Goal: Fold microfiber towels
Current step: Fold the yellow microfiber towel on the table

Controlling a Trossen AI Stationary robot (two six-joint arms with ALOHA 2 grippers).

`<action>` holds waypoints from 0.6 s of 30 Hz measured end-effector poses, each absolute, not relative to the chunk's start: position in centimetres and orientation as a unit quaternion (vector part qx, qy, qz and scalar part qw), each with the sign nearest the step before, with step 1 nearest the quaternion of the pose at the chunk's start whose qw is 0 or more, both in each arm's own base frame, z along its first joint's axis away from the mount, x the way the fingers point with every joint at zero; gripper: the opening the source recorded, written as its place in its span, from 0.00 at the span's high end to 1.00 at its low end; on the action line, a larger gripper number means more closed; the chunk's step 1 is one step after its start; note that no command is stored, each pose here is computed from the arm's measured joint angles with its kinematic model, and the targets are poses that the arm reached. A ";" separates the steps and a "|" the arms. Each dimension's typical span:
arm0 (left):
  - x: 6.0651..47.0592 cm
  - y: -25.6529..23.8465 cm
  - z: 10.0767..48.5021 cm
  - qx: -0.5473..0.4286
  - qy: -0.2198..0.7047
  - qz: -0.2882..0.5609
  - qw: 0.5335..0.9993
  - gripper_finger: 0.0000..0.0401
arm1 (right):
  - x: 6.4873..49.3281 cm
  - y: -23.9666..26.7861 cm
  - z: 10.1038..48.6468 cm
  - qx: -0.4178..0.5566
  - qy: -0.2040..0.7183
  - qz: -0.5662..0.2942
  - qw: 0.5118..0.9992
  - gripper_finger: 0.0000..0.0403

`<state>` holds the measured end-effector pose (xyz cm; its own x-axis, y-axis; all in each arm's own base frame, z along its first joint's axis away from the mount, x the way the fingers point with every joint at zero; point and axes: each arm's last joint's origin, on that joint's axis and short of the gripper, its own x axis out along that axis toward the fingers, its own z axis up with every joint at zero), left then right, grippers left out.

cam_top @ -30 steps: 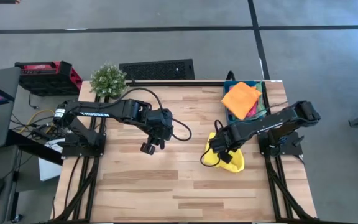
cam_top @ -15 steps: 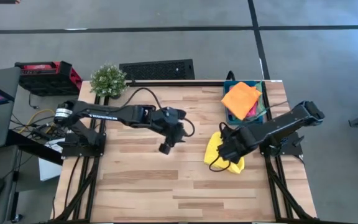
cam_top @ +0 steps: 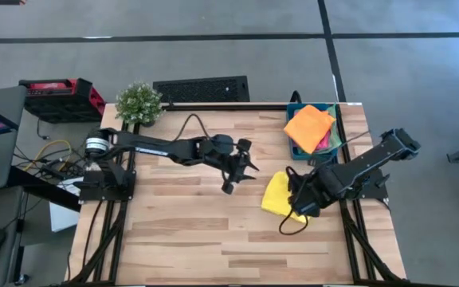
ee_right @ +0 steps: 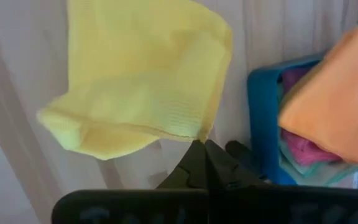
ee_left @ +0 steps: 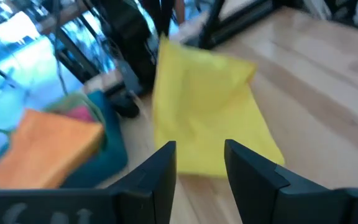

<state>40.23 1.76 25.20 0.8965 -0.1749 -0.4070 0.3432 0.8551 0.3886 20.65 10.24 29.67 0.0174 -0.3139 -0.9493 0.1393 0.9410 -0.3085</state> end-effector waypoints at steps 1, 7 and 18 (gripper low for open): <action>40.7 1.8 24.6 0.236 0.187 -0.140 0.943 0.68 | 20.6 10.4 29.6 -0.066 0.684 -0.154 0.710 1.00; 44.4 2.5 23.8 0.275 0.162 -0.136 0.938 0.68 | 20.0 10.7 30.0 -0.092 0.690 -0.109 0.710 1.00; 51.7 4.4 22.7 0.254 0.151 -0.209 0.932 0.68 | 19.9 11.0 30.0 -0.115 0.694 -0.073 0.707 1.00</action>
